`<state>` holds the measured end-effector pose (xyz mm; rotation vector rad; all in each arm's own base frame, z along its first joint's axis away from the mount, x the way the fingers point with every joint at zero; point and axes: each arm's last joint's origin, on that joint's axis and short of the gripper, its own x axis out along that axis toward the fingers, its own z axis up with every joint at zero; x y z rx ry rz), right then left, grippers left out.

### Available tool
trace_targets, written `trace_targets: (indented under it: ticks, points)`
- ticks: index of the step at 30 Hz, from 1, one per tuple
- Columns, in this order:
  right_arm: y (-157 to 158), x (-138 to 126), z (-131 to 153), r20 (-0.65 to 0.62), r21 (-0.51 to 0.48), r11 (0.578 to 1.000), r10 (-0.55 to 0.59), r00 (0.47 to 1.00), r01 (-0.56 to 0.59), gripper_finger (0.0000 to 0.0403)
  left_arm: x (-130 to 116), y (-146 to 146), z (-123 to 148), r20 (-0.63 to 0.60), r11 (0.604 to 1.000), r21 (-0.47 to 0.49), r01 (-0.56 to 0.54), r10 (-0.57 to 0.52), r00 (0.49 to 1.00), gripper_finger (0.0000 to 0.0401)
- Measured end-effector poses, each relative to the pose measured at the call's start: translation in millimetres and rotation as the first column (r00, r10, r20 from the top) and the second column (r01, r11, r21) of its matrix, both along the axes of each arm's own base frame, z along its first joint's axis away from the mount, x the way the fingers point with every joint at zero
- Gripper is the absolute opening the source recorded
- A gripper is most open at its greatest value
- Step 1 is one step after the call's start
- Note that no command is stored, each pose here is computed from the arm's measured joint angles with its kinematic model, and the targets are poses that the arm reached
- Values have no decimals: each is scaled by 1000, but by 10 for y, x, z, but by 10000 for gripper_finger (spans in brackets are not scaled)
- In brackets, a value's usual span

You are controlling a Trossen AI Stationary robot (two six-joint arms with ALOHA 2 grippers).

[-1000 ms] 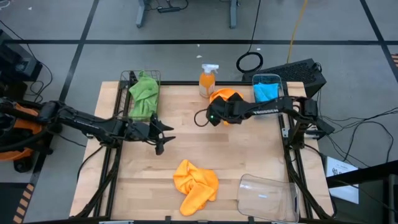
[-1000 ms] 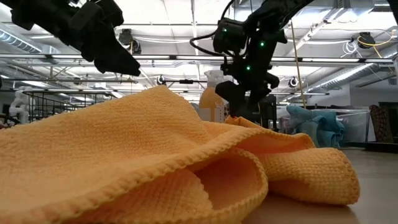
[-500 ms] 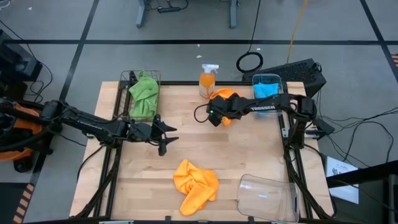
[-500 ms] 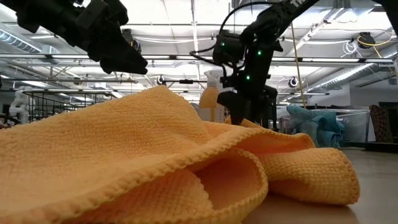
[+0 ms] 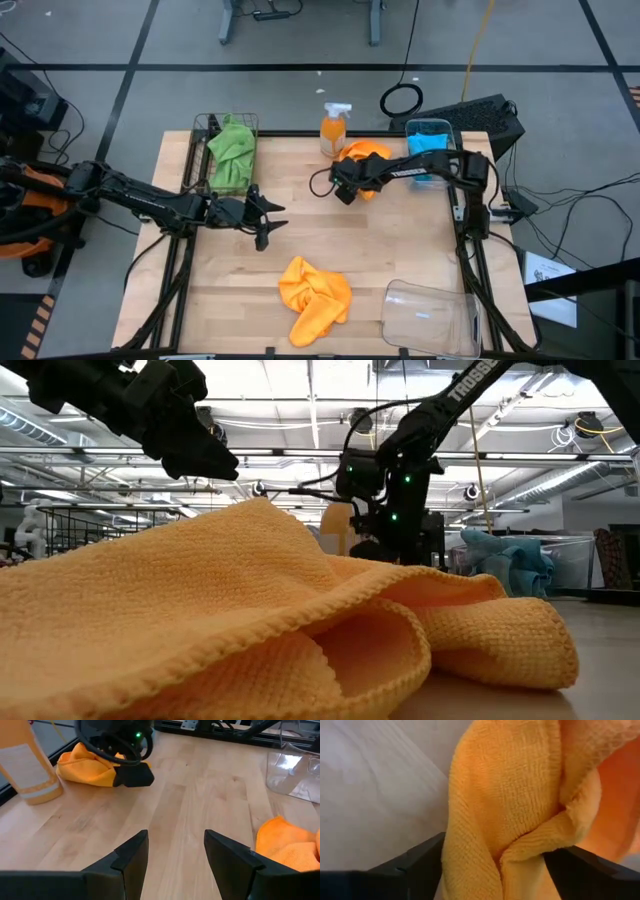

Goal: Sort microfiber towel by color & place in baskets
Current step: Put the top yellow microfiber towel into the bottom transparent bin

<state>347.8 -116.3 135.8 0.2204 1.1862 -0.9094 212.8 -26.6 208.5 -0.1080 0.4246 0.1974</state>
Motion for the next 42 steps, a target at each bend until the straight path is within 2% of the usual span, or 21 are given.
trace_targets:
  ticks: [4, 11, 13, 17, 20, 27, 29, 32, 37, 42]
  points:
    - [-15, 12, -46, 5, 21, 1000, -5, 1000, 5, 240, 0, 0, 0, 0, 1000, 0, 0, 0, 1000, 199]
    - [-9, 0, -58, -21, 21, 1000, 13, 1000, -13, 52, 0, 0, 0, 0, 1000, -1, 0, 0, 1000, 199]
    - [4, 4, -54, -24, 21, 999, 24, 999, -24, 16, 0, 1, -1, -1, 1000, 0, 0, 0, 1000, 199]
    - [102, 23, -44, -27, 25, 999, 46, 999, -45, 20, -1, 1, -3, -3, 1000, -1, -1, 1, 1000, 199]
    - [294, 49, 11, -18, 37, 996, 82, 996, -81, 13, -2, 1, -4, -4, 1000, -4, -2, 2, 1000, 199]
    - [944, 122, 284, 88, 12, 973, 229, 969, -231, 5, -2, -7, -7, -6, 1000, -4, 1, -1, 1000, 199]
    - [1167, 142, 362, 137, -23, 963, 270, 953, -269, 3, -2, -21, -5, -4, 1000, -5, 8, -8, 1000, 199]
    - [1497, 178, 469, 228, -88, 941, 338, 913, -327, 3, 1, -35, 3, 5, 1000, -7, 16, -16, 1000, 199]
    - [1993, 216, 618, 386, -171, 900, 436, 813, -402, 3, -2, -78, 11, 15, 999, -9, 36, -36, 999, 199]
    - [2286, 172, 759, 463, -238, 874, 486, 741, -424, 3, 14, -131, 67, 74, 998, 3, 69, -69, 995, 199]
